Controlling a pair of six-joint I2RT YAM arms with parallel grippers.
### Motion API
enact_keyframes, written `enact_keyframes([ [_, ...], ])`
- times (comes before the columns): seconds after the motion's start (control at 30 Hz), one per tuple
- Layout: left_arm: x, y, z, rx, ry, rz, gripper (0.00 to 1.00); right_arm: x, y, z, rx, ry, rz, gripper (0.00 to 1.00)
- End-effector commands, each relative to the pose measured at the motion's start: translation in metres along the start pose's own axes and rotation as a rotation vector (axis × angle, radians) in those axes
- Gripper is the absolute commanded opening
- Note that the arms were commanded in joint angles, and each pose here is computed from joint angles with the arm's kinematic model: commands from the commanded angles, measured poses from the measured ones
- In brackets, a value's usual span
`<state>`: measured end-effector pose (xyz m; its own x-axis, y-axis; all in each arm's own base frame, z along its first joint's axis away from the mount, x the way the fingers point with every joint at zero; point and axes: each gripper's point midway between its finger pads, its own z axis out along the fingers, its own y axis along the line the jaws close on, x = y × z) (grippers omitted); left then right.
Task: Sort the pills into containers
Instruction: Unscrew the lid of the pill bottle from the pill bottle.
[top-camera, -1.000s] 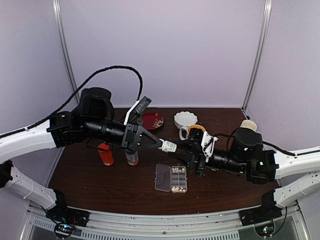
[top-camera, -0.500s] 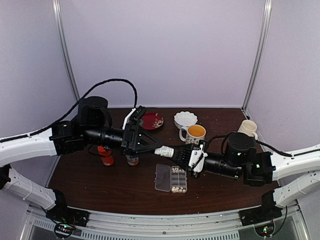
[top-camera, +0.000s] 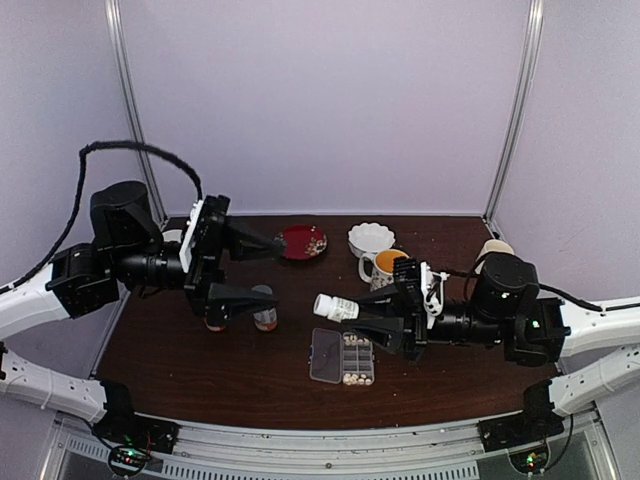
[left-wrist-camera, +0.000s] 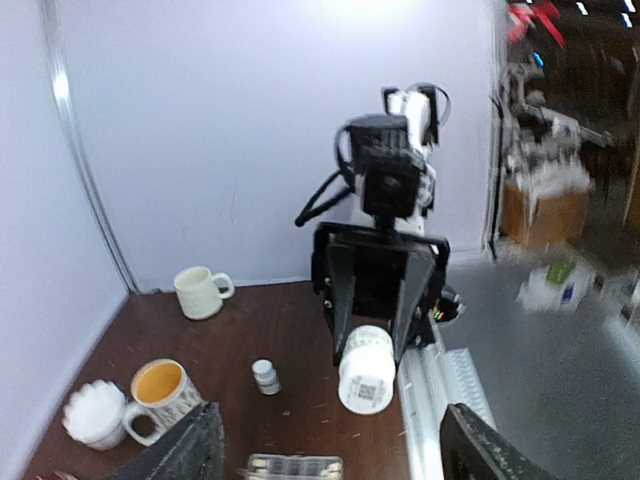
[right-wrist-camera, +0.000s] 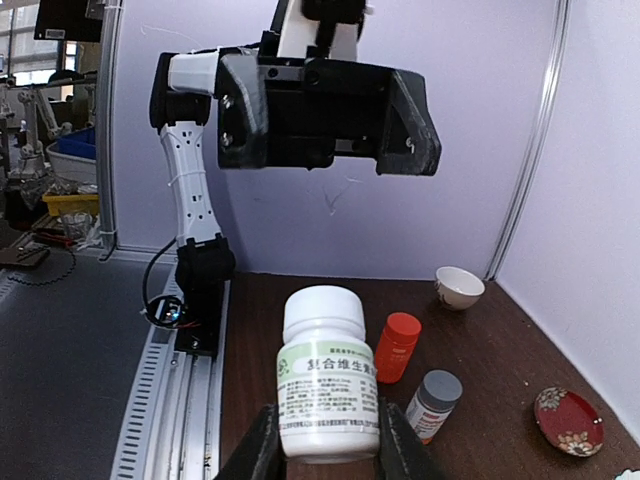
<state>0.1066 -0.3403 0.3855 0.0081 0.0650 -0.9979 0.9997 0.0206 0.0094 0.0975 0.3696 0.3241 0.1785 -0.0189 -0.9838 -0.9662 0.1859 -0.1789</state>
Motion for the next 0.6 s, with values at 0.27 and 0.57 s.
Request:
enact_keyframes([
  [0.27,0.046,-0.020,0.008,0.127,0.096,1.187,0.76,-0.025,0.023,0.003,-0.203,-0.014,0.396,0.17],
  [0.57,0.039,-0.021,0.013,0.129,0.074,1.184,0.61,-0.020,0.019,0.012,-0.182,0.002,0.417,0.16],
])
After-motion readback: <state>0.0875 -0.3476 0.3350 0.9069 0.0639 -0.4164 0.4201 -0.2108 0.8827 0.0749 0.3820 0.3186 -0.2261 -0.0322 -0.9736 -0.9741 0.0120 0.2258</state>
